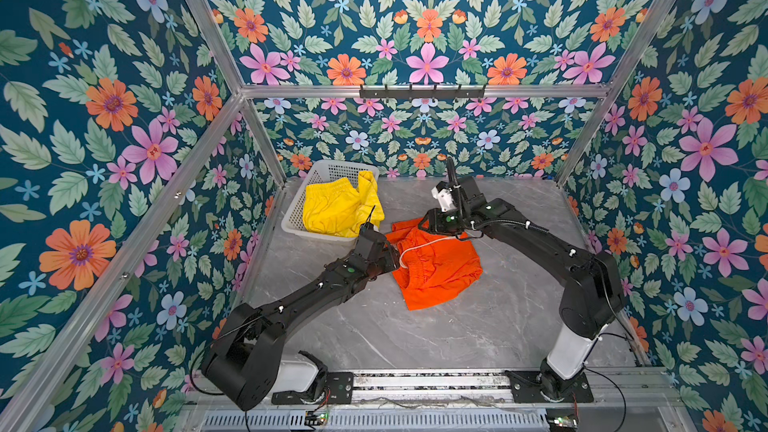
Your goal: Fold and stack the shorts
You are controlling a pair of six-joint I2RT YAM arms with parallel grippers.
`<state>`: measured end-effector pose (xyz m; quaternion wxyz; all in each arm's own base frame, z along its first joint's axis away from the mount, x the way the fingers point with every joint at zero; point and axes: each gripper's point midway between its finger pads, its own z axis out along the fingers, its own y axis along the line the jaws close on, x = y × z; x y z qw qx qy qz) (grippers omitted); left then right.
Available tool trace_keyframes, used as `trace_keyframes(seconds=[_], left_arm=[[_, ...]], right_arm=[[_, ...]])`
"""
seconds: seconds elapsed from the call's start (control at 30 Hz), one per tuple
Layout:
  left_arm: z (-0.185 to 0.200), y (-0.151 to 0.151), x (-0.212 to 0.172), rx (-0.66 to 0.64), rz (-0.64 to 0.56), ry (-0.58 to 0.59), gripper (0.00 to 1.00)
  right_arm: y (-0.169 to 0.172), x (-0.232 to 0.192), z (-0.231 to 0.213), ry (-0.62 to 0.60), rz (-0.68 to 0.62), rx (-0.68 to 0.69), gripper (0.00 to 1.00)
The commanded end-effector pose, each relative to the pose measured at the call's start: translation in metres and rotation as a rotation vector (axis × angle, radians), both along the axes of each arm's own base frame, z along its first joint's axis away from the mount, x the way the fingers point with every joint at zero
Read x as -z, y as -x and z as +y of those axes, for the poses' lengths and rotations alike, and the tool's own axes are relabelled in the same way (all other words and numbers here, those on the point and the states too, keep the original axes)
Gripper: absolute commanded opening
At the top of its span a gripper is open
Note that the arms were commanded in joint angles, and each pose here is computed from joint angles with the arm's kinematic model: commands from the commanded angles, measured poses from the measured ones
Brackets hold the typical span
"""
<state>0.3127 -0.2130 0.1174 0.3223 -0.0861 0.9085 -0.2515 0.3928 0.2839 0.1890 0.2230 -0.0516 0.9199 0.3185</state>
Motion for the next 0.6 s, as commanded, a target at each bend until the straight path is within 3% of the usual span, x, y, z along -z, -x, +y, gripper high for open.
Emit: trace_keyframes(seconds=[0.0, 0.23, 0.57], left_arm=[[-0.009, -0.003, -0.005, -0.004, -0.014, 0.079, 0.63], [-0.036, -0.013, 0.028, 0.041, 0.064, 0.137, 0.61], [-0.023, -0.013, 0.091, 0.027, 0.171, -0.04, 0.43]], right_arm=[[-0.006, 0.028, -0.046, 0.052, 0.075, 0.071, 0.52], [-0.023, 0.092, -0.118, 0.029, 0.242, 0.16, 0.61], [-0.036, 0.13, -0.129, -0.071, 0.315, 0.082, 0.61]])
